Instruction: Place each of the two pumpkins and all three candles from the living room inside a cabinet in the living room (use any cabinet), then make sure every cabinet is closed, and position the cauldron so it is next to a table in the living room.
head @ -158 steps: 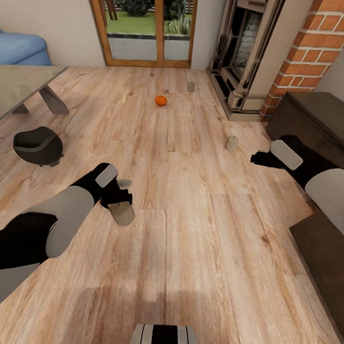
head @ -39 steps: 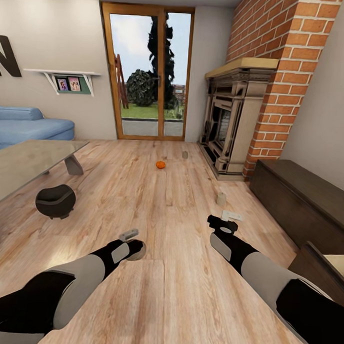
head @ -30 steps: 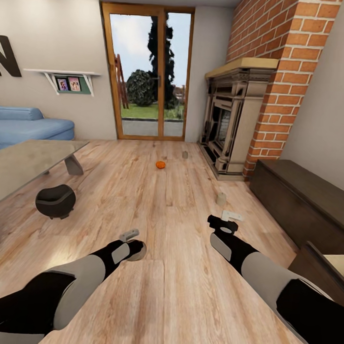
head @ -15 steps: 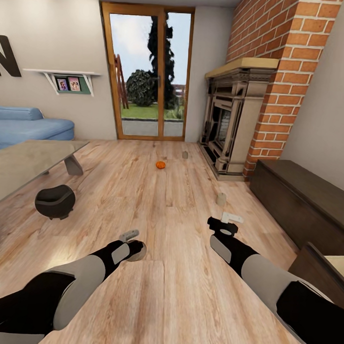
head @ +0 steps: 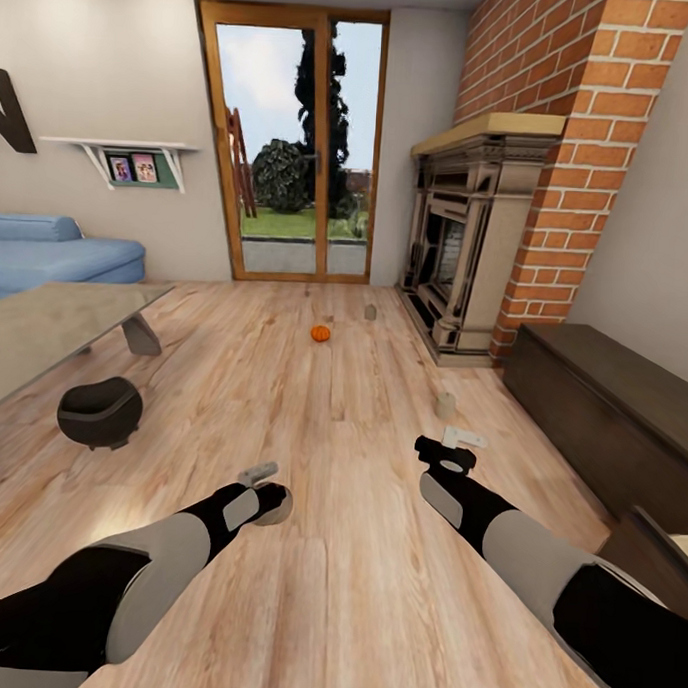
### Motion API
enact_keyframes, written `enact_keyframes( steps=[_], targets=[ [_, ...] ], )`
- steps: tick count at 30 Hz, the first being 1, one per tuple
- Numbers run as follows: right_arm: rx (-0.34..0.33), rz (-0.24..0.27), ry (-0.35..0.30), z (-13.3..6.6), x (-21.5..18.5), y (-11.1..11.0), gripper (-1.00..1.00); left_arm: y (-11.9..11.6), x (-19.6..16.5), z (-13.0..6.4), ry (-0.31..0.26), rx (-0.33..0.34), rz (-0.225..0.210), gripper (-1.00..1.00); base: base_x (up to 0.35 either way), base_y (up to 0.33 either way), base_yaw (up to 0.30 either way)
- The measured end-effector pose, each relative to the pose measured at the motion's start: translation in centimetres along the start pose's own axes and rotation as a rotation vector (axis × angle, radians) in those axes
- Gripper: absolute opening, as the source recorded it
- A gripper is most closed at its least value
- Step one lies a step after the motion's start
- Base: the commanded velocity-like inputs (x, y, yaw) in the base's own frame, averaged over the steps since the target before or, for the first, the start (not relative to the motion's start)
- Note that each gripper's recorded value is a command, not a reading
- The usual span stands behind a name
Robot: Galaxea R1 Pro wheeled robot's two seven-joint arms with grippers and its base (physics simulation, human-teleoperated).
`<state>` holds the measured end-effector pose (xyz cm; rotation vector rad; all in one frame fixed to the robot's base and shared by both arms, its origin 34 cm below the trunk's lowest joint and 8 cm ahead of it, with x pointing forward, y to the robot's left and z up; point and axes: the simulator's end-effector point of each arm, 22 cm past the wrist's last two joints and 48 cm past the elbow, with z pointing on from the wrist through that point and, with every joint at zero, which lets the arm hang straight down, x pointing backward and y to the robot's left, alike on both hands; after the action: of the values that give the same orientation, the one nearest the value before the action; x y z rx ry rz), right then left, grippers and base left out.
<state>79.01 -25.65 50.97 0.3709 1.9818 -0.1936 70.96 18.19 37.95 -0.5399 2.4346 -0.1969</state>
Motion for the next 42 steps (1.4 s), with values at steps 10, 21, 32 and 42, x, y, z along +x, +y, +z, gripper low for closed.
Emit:
enact_keyframes(
  steps=[10,21,32,42],
  targets=[
    [0.002,-0.001,0.001,0.02,0.1,-0.13,1.0,0.08,0.25,0.04,0.003,0.0,-0.001,-1.0,0.324,0.0,0.0],
    [-0.009,0.0,-0.003,-0.28,-0.14,0.38,1.0,0.03,0.14,-0.16,0.0,0.002,0.0,-1.0,0.332,0.0,-0.105],
    [-0.009,0.001,-0.002,-0.32,-0.12,0.41,1.0,0.02,0.08,-0.19,-0.002,0.002,-0.001,-1.0,0.333,0.063,-0.012],
    [-0.01,0.002,-0.005,-0.42,-0.38,0.36,1.0,0.01,-0.19,-0.35,-0.008,0.002,-0.001,-1.0,0.333,0.126,-0.182]
  ],
)
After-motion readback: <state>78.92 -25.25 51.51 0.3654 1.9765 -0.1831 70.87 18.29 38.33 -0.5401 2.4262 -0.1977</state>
